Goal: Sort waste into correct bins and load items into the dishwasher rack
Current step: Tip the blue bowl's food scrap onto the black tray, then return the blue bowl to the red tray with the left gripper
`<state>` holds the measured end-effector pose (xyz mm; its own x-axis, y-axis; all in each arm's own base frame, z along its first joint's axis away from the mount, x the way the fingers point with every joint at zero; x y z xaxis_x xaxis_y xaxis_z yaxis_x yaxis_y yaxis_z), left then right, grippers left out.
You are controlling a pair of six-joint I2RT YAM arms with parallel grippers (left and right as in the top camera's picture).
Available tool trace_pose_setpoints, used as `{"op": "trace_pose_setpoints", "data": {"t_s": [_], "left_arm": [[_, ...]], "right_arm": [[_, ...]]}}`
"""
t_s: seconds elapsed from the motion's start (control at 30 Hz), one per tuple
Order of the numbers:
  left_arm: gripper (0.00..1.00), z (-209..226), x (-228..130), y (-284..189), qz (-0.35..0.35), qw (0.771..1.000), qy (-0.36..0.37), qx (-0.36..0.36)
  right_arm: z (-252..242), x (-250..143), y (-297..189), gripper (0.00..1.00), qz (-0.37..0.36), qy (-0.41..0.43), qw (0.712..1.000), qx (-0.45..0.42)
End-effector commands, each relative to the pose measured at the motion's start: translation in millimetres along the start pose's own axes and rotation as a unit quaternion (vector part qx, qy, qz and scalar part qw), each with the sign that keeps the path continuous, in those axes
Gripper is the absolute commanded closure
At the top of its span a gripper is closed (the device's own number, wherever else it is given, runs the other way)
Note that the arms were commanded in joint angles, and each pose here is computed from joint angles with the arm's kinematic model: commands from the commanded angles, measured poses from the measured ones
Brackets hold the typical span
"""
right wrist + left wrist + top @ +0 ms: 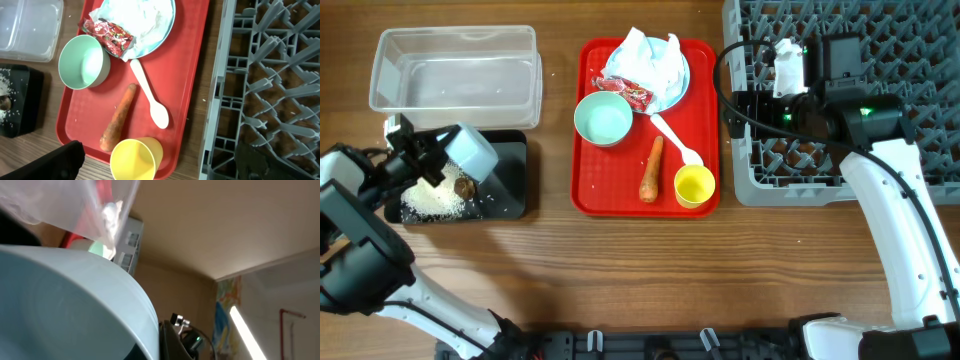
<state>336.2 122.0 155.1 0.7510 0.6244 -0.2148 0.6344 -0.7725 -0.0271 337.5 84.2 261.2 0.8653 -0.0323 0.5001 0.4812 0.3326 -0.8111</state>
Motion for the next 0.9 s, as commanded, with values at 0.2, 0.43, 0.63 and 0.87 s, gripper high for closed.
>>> {"op": "trace_pose_setpoints", "data": {"t_s": [0.2,0.43,0.63,0.87], "left_arm": [[0.96,-104,-70,79,0.081,0.933,0.297,0.184],[0.96,-90,-109,152,0.067,0.815,0.431,0.382],[0.96,-45,-151,207,0.097,0.692,0.510,0.502],[0.96,22,-186,246,0.172,0.608,0.536,0.561]], "right_arm": [[-1,5,0,0.00,-0.005,0.007,1.000,-0.005],[-1,5,0,0.00,-0.006,0.007,1.000,-0.005],[-1,5,0,0.00,-0.005,0.007,1.000,-0.005],[-1,5,0,0.00,-0.005,0.007,1.000,-0.005]]}}
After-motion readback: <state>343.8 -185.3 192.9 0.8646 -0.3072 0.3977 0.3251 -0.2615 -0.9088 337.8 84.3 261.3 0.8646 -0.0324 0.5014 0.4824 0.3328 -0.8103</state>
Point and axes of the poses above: each gripper's point midway between its finger pads, its own y axis out along the fingers, its own z axis along the line the jaws close on, x = y × z, the point moved 5 cm from there along -y, back along the fingers, and after that the axes turned 3 degrees about y, right-handed, at the moved point
